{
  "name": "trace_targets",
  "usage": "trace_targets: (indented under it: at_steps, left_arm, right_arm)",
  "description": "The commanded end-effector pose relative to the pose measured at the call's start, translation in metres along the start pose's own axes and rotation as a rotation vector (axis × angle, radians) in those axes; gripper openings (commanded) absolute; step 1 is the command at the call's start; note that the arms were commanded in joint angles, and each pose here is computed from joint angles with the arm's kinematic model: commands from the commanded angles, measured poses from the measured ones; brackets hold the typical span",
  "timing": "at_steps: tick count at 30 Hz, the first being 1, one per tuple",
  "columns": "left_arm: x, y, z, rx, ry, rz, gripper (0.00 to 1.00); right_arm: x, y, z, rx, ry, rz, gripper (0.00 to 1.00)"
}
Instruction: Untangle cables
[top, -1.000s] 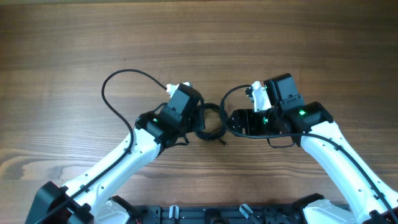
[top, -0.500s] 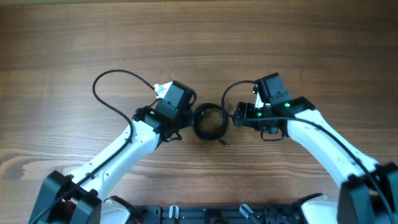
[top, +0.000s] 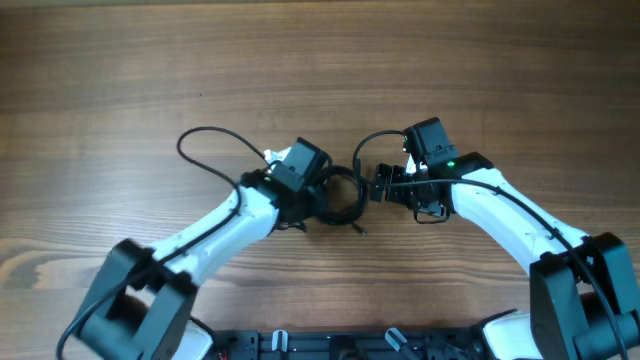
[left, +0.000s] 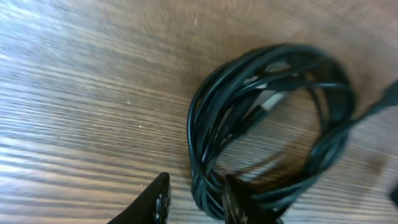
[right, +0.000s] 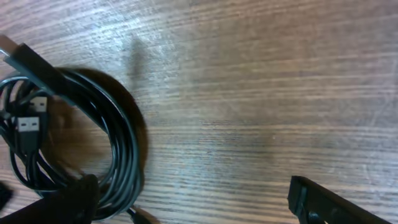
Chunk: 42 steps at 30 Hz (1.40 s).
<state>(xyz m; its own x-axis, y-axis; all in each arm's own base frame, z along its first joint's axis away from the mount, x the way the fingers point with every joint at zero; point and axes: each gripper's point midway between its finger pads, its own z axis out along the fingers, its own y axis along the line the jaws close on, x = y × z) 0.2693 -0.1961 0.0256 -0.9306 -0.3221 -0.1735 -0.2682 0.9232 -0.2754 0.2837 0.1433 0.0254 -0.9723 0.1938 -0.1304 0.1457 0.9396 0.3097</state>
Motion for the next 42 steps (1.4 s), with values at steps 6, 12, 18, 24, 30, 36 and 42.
trace_targets:
  at_steps: [6,12,18,24,30,36,42]
  left_arm:
    - [0.006,-0.002,0.017,-0.016,0.026,-0.051,0.29]
    - [0.003,-0.006,0.019,0.002,0.012,-0.050,0.32]
    - [0.003,-0.006,0.028,-0.002,0.015,-0.053,0.36]
    - [0.009,0.002,0.041,-0.042,0.043,-0.054,0.28]
    - [0.004,-0.008,0.043,0.002,0.028,-0.041,0.04]
    - [-0.009,-0.029,0.024,0.084,-0.017,0.013,0.04]
    - [-0.028,-0.053,-0.033,0.199,-0.125,0.095,0.04]
  right_arm:
    - [-0.016,0.019,-0.025,-0.080,-0.111,-0.039,1.00]
    - [-0.020,0.025,-0.039,-0.106,-0.153,-0.049,1.00]
    - [-0.018,0.023,-0.039,-0.097,-0.145,-0.051,1.00]
    - [-0.016,0.021,-0.038,-0.090,-0.135,-0.049,1.00]
    - [-0.014,0.020,-0.038,-0.084,-0.126,-0.048,1.00]
    - [-0.009,0.016,-0.037,-0.068,-0.109,-0.067,1.00]
    - [-0.002,0.020,-0.037,-0.089,-0.080,-0.191,0.94]
